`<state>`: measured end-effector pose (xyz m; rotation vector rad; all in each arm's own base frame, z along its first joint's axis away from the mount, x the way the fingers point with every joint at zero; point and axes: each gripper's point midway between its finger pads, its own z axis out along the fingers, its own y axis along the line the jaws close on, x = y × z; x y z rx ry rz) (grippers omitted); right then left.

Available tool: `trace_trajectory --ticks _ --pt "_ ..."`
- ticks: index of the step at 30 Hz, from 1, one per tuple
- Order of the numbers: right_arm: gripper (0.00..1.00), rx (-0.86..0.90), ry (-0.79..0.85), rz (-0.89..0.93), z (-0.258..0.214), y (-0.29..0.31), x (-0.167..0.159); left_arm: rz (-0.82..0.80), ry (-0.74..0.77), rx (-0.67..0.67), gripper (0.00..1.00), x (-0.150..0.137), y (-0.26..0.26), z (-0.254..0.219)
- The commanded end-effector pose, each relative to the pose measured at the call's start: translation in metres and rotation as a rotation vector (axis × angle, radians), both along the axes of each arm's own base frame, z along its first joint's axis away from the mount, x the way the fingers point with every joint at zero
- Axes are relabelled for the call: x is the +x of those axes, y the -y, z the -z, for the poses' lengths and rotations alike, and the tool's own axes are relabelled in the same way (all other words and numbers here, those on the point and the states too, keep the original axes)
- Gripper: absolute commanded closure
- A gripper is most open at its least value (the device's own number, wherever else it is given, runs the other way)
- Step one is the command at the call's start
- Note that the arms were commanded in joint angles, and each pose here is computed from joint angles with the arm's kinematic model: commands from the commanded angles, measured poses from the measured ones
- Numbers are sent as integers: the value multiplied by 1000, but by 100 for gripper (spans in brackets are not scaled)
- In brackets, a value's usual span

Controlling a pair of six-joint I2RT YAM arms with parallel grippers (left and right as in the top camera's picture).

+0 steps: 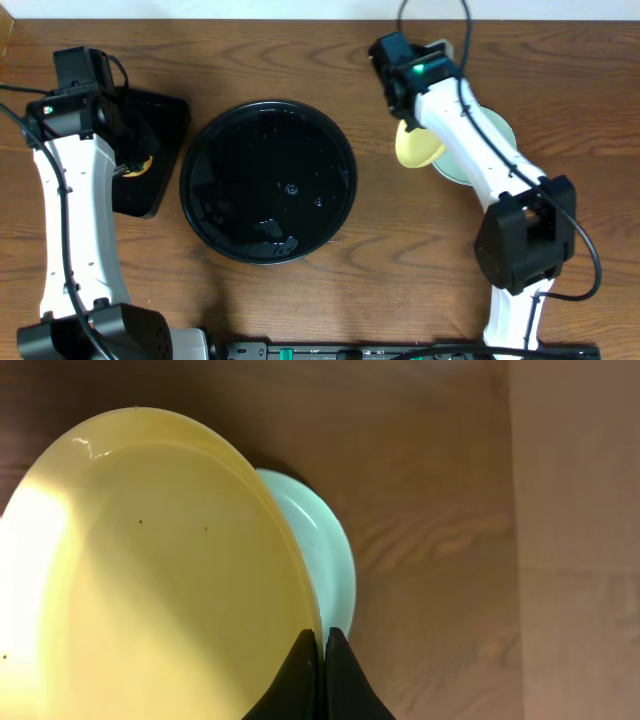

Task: Clean dirty plates on tray and stack at the side
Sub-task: 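Carry the yellow plate right and lower it onto the light-blue plate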

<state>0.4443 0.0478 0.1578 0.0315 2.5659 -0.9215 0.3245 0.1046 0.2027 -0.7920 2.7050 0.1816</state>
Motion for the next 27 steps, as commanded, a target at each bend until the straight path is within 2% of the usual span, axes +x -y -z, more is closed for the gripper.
trace_trajectory --ticks 1,14,27 --pt "99 54 40 98 -10 27 0 -9 -15 -4 90 0 -2 5" --pt "99 256 -67 282 16 92 -16 -10 -1 -1 90 4 -2 4" --pt "99 392 -142 296 36 91 -26 -9 -6 -2 90 2 -2 5"
